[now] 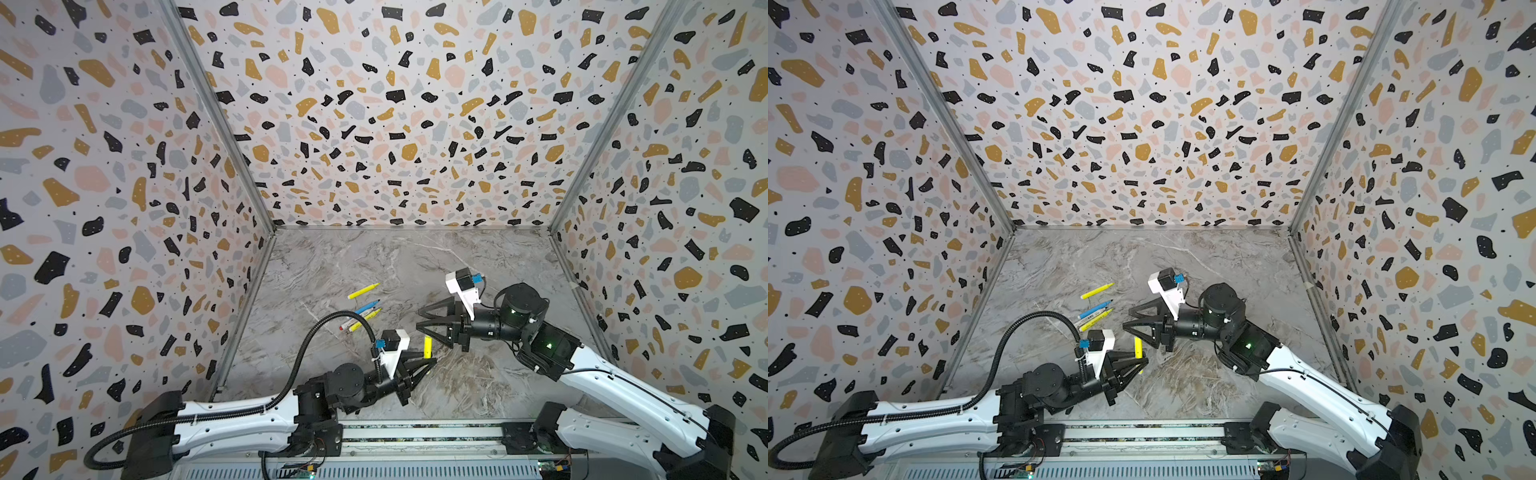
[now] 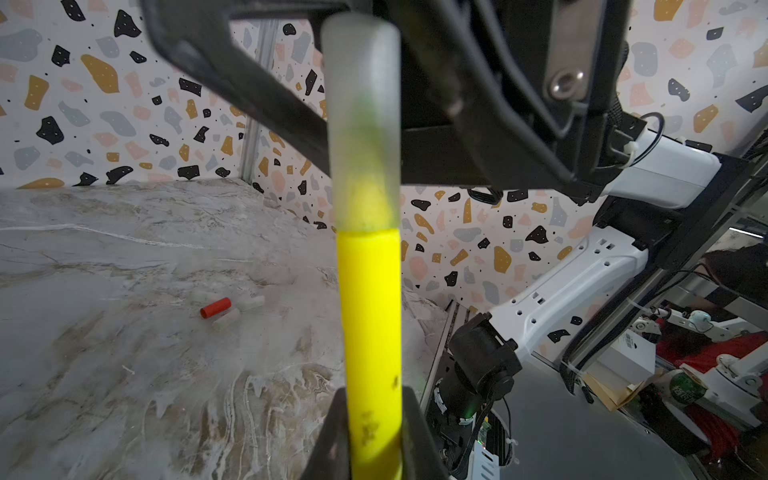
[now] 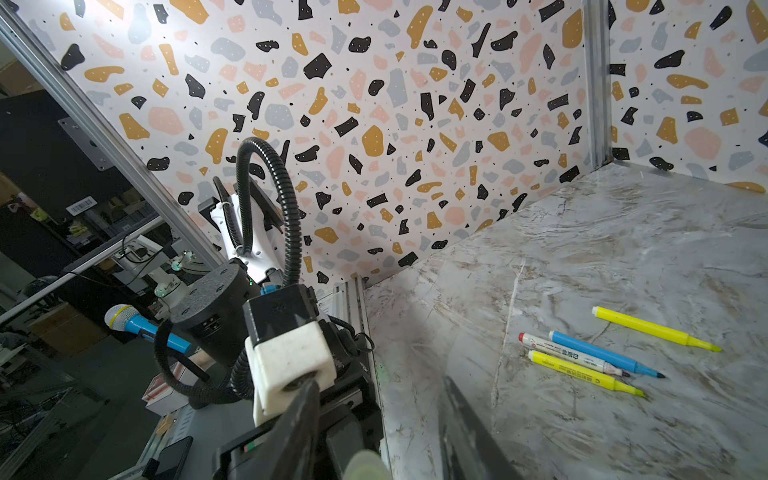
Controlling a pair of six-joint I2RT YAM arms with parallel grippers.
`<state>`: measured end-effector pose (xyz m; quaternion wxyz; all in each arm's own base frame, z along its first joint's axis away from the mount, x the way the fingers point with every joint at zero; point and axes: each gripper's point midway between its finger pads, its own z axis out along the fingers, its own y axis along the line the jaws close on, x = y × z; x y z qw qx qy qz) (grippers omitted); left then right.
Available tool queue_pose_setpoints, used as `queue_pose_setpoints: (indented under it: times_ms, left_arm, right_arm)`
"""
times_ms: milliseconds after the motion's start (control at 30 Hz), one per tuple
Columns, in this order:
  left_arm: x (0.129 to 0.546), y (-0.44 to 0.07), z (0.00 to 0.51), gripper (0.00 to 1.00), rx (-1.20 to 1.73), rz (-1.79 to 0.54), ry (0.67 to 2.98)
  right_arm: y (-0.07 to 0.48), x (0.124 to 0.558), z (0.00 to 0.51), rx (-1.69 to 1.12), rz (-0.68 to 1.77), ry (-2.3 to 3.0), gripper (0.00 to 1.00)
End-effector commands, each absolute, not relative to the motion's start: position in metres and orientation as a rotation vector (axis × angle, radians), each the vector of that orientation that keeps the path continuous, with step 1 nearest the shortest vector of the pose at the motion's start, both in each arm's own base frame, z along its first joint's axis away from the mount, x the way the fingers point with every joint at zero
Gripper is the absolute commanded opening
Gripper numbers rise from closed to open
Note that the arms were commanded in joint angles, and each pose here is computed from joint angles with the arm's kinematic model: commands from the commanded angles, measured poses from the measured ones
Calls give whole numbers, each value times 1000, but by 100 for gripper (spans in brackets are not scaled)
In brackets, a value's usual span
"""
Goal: Insert the pens into the pen caps
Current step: 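Bring the open right gripper back down over the capped highlighter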
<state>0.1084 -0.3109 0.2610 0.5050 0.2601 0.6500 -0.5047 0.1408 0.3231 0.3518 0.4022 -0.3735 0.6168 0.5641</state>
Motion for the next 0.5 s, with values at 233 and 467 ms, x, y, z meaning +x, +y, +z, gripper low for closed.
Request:
queue_pose_setpoints:
  times_ms: [233, 467]
  left_arm:
    - [111, -305, 294, 2, 563, -1258, 1478]
    - [113, -289, 319, 0, 502, -1264, 1409]
  right_arm:
    - [326, 133, 356, -979, 1435, 1532, 8]
    - [326, 123, 306, -1001, 1447, 1635, 0]
